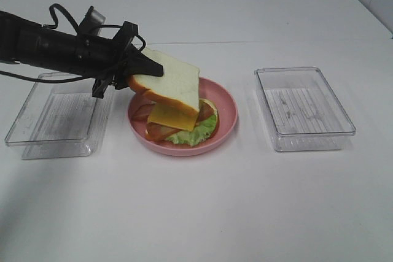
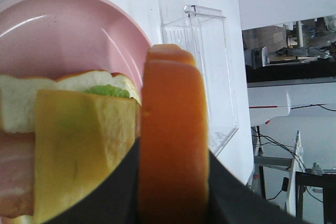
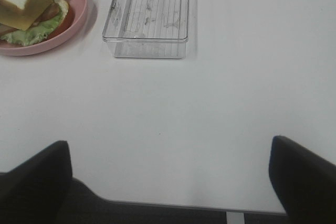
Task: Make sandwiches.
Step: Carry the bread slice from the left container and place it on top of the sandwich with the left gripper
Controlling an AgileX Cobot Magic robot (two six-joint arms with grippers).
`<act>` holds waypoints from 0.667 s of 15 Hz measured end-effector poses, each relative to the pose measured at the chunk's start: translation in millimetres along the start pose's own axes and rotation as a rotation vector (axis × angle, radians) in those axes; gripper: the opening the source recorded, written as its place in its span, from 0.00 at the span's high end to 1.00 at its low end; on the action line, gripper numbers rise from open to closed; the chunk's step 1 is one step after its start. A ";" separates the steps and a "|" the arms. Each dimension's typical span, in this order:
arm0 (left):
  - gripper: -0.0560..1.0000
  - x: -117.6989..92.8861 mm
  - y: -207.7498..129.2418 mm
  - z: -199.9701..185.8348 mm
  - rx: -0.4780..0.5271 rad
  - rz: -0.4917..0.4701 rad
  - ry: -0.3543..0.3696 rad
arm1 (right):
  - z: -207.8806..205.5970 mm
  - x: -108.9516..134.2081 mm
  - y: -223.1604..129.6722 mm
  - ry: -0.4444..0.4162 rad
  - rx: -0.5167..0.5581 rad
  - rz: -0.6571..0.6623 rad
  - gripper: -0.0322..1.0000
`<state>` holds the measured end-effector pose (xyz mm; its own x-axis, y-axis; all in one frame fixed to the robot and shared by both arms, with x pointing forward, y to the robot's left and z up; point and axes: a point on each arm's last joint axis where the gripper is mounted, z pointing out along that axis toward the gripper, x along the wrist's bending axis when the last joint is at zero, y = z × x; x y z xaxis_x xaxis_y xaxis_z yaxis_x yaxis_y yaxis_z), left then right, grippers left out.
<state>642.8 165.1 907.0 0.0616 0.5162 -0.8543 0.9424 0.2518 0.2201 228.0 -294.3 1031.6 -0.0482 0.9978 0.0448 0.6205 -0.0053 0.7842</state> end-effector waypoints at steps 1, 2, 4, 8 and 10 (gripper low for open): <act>0.77 1.4 1.8 2.6 0.005 -0.013 -0.007 | 0.0 0.0 0.0 0.000 0.000 0.000 0.02; 0.77 2.4 2.0 3.9 0.010 -0.018 -0.011 | 0.0 0.0 0.0 0.000 0.000 0.000 0.02; 0.77 8.5 0.1 8.2 0.029 -0.046 -0.016 | 0.0 0.0 0.0 0.000 0.000 0.000 0.02; 0.77 14.2 -10.2 24.1 0.076 -0.071 -0.013 | 0.0 0.0 0.0 0.000 0.000 0.000 0.02; 0.77 11.9 -12.8 28.9 0.079 -0.063 -0.003 | 0.0 0.0 0.0 0.000 0.000 0.000 0.02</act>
<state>641.0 144.4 880.4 0.0024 0.4985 -0.8669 0.9674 0.2183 0.1283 228.0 -294.3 1031.6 -0.0482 0.9978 0.0448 0.6205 -0.0053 0.7842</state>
